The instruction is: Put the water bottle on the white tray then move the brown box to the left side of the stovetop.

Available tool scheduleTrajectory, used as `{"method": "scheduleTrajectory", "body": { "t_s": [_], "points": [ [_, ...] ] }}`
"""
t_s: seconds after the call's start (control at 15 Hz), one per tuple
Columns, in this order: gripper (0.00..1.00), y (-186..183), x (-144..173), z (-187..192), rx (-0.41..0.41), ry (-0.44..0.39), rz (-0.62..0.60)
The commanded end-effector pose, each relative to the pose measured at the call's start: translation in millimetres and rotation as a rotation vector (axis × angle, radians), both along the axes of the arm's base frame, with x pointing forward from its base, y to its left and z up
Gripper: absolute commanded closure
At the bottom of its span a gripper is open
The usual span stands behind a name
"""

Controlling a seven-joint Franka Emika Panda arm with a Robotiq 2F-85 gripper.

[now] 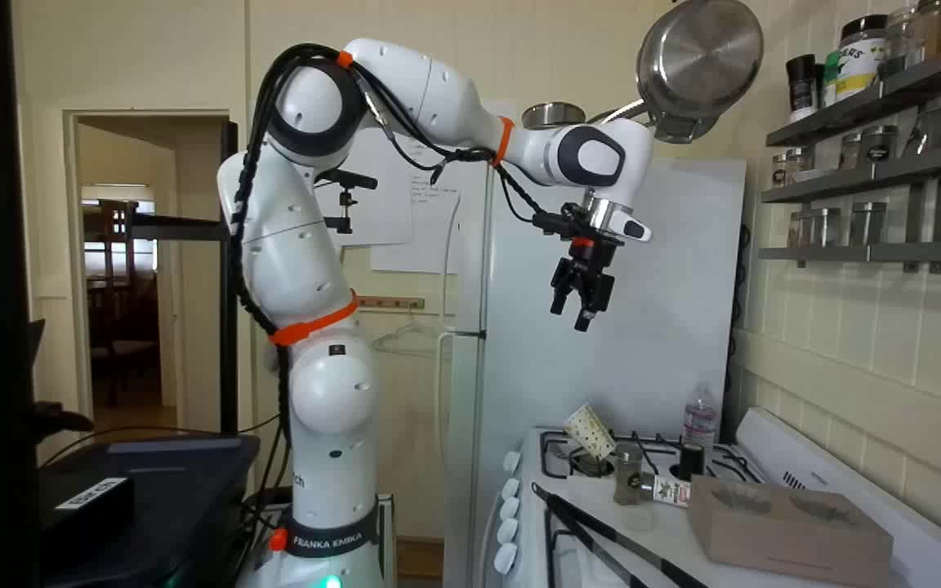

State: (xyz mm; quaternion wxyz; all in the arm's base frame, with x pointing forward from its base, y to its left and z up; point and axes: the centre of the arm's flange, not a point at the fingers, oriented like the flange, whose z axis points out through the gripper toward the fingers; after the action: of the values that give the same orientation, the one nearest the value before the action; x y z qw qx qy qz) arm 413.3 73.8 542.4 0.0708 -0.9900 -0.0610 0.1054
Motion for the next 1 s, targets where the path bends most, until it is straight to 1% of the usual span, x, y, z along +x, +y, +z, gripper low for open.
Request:
{"method": "scheduleTrajectory", "body": {
  "t_s": [0.0, 0.6, 0.67, 0.73, 0.87, 0.93],
  "points": [
    [0.00, 0, 0, 0, 0.000, 0.000, 0.000],
    [0.00, 0, 0, 0, 0.000, 0.000, 0.000],
    [0.00, 2, 8, -2, 0.020, -0.015, -0.014],
    [0.00, 6, 21, -5, 0.011, -0.083, -0.027],
    [0.00, 13, 46, -7, 0.047, -0.168, -0.043],
    [0.00, 16, 62, -13, 0.011, -0.241, -0.053]
  ]
}}
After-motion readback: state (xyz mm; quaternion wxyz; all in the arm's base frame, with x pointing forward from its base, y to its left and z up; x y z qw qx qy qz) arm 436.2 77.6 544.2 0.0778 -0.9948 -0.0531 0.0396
